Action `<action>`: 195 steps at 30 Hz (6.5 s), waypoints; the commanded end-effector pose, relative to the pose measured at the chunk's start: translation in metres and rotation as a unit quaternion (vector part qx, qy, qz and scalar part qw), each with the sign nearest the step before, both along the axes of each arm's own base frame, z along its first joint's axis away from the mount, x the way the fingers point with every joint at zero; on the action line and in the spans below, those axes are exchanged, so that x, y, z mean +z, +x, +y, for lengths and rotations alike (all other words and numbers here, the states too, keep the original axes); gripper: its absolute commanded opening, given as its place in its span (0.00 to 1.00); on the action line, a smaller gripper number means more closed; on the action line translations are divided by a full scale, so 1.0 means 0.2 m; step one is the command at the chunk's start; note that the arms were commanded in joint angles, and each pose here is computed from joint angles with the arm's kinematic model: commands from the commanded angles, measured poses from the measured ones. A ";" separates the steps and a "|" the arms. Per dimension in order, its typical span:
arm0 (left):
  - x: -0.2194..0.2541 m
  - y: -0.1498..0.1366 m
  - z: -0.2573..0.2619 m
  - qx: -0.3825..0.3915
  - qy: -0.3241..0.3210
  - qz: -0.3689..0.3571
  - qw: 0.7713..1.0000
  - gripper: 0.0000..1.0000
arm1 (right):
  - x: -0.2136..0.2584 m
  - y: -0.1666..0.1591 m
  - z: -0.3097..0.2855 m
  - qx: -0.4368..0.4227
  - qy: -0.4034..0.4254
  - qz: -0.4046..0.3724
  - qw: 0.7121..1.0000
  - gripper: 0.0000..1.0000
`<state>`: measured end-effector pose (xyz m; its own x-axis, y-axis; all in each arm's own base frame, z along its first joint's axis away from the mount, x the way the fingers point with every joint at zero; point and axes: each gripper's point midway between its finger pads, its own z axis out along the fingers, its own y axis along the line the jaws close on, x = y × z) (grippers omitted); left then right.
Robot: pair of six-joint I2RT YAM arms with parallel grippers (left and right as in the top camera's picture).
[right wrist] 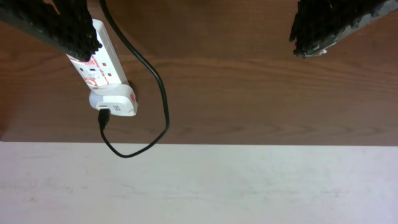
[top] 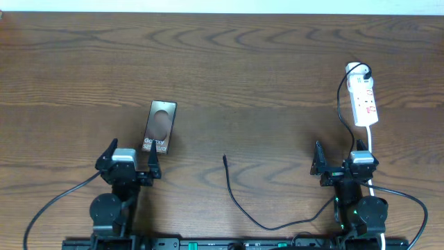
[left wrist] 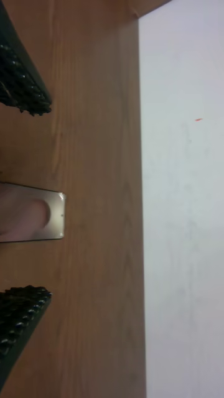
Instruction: Plug charger to phone and switch on socket
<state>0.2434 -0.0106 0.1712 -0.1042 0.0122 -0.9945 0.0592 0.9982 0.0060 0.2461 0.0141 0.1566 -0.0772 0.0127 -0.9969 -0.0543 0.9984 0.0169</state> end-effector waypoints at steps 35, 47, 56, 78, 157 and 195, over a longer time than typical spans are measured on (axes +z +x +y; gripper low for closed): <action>-0.19 0.52 -0.05 0.001 -0.033 0.544 0.838 0.56 | 0.00 0.00 -0.01 -0.004 -0.006 -0.001 1.000 0.99; -0.21 0.50 -0.05 0.002 -0.032 0.553 0.833 0.98 | 0.00 0.00 -0.01 -0.004 -0.006 -0.001 1.000 0.99; -0.29 0.47 -0.05 0.000 -0.030 0.574 0.818 0.98 | 0.00 0.00 -0.01 -0.004 -0.006 0.000 1.000 0.99; -0.71 0.49 -0.12 -0.013 -0.011 0.652 0.758 0.98 | 0.00 0.00 -0.01 -0.004 -0.006 -0.001 1.000 0.99; -0.86 0.50 -0.10 -0.028 0.023 0.628 0.778 0.98 | 0.00 0.00 -0.01 -0.004 -0.006 -0.001 1.000 0.99; -0.94 0.48 -0.07 -0.018 0.034 0.642 0.766 0.98 | 0.00 0.00 -0.01 -0.004 -0.006 -0.001 1.000 0.99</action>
<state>0.3489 -0.0260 -0.0028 -0.9905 0.0722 -0.1168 0.0765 0.9965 -0.0332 0.2462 0.0122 0.1567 -0.0766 0.0124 -0.9970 -0.0437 0.9989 0.0158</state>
